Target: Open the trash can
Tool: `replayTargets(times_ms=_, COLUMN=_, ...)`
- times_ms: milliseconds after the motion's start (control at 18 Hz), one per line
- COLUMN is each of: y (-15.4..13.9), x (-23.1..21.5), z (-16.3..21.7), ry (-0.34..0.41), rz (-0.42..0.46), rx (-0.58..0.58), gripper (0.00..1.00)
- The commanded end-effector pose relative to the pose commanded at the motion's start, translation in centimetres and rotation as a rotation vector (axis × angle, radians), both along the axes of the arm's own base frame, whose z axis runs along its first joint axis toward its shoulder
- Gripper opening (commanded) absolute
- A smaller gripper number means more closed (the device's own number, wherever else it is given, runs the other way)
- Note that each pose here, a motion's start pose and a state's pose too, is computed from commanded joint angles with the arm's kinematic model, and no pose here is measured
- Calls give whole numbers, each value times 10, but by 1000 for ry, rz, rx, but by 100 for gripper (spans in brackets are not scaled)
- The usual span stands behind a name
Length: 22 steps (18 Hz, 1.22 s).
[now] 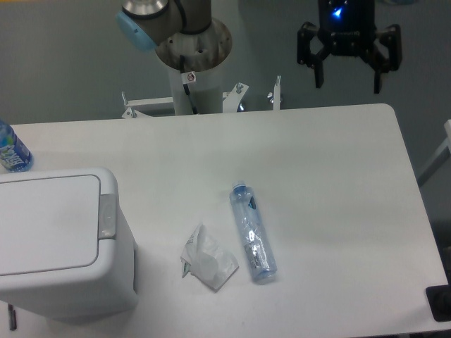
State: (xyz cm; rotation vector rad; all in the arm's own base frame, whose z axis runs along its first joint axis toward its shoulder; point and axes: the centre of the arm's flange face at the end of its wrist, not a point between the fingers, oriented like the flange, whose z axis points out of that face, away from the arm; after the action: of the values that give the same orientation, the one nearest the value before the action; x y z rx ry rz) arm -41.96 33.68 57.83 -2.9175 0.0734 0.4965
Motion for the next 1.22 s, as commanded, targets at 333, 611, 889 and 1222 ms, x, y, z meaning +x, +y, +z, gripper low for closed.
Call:
replayTargets(times_ms=333, y=0, x=1, z=1, ry=0, rz=3, rx=0, gripper=100)
replayTargets(times_ms=611, y=2, x=-2, z=-3, ry=-23, rz=80, rx=25, gripper=100)
replayTargets(times_ms=889, y=3, x=-2, z=-5, ry=-27, rz=85, rx=26, gripper=100)
replayTargets(times_ms=1222, y=30, x=-2, z=-5, ry=-42, rz=247, rx=118, gripper=100)
